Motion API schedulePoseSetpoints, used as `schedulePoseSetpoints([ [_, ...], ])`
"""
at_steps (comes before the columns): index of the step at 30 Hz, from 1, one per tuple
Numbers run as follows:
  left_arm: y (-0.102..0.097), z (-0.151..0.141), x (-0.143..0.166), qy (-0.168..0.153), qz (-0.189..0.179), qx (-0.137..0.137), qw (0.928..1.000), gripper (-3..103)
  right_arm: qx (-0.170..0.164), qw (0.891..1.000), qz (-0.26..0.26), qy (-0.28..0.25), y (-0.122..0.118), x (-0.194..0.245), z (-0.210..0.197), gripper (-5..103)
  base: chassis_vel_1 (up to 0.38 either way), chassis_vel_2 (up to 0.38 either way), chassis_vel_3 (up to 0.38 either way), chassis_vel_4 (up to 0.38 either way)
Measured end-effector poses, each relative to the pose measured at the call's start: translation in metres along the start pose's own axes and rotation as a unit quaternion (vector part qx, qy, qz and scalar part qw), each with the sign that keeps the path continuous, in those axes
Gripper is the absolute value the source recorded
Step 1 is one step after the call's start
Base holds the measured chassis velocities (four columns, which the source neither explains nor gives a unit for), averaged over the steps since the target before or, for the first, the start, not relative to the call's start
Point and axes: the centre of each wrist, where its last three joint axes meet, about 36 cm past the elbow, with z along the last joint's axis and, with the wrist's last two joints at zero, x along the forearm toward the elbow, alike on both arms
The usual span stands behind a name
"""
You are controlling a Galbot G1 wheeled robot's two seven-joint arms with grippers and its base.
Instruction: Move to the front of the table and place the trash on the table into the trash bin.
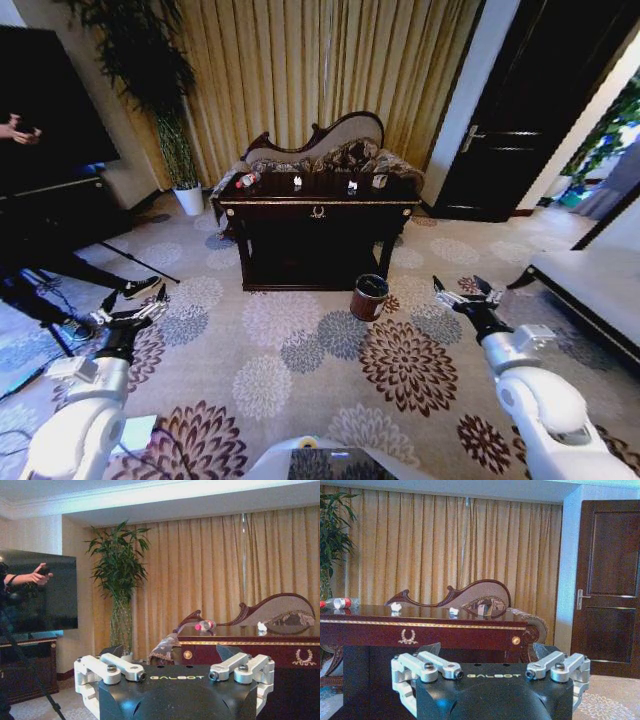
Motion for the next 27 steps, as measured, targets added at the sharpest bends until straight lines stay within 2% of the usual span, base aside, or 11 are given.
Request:
schedulePoseSetpoints([
  [15,-0.0028,-0.0039,0.0007,-0.006,0.002,0.0,1.0,100,-0.002,1.0,-0.004,-0.006,0.0027,-0.0019,-0.0012,100,-0.123,0.118,0.115,-0.11],
  [27,-0.0026,-0.0047,0.0016,-0.005,0.002,-0.001,1.0,100,-0.006,1.0,-0.007,-0.009,0.0054,-0.0012,-0.0027,100,-0.178,0.186,0.168,-0.174],
])
